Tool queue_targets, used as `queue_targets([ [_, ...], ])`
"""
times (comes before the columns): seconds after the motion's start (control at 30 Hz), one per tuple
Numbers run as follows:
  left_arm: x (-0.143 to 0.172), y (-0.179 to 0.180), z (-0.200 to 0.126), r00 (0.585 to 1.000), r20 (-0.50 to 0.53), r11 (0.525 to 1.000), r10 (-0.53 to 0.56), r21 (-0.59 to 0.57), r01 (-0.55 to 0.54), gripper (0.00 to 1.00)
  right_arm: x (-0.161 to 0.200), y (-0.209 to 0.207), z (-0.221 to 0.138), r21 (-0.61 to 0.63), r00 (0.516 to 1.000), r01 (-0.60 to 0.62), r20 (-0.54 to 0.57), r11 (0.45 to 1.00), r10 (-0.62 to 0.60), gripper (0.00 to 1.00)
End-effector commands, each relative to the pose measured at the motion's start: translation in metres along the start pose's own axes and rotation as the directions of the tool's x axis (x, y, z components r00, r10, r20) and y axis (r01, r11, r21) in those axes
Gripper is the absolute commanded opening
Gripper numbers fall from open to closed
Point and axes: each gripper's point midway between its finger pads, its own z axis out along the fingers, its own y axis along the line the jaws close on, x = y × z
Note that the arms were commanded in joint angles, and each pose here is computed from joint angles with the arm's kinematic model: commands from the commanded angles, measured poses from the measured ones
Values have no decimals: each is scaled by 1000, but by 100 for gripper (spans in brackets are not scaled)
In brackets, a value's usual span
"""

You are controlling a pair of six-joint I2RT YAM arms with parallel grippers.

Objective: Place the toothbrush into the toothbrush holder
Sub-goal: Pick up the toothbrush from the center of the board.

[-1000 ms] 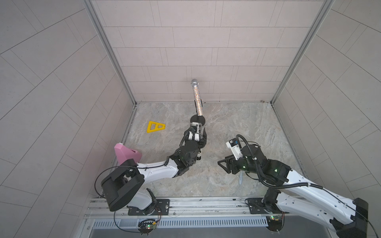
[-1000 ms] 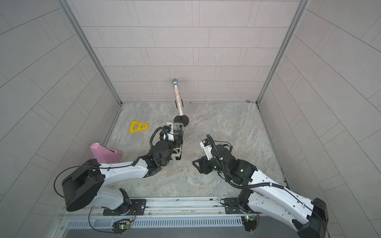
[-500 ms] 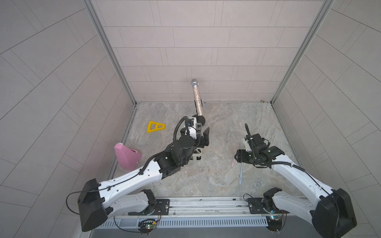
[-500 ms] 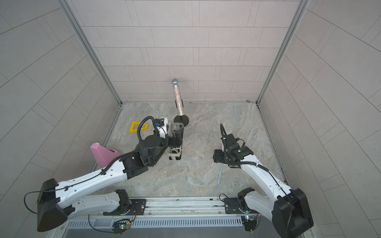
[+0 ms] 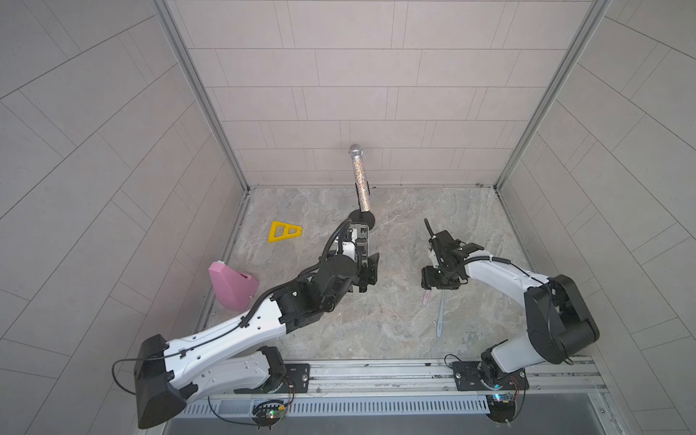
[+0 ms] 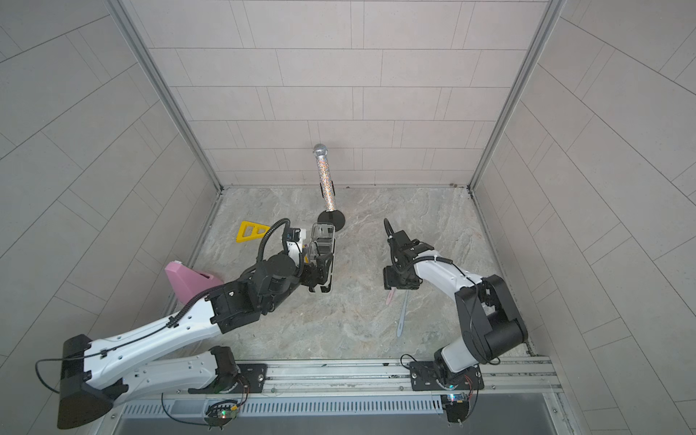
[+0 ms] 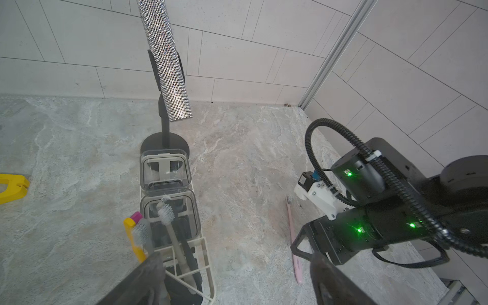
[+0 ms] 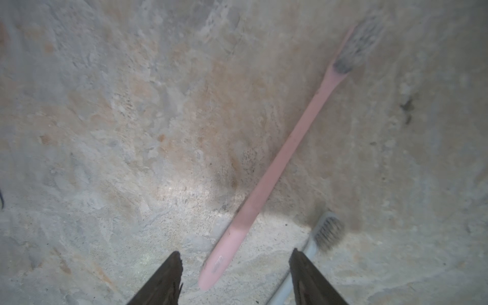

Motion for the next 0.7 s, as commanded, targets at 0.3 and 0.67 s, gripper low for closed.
queue_targets([
  [0.3,4,6,-8,999,-2,999,-34,-8,34,90,9,12,28,64,990,130,-70,989,-125,28],
  [0.67,-1,10,-16,998,33,998,-57,0,57,90,9,63,-6,-164,980,180,116,970,-162,10],
])
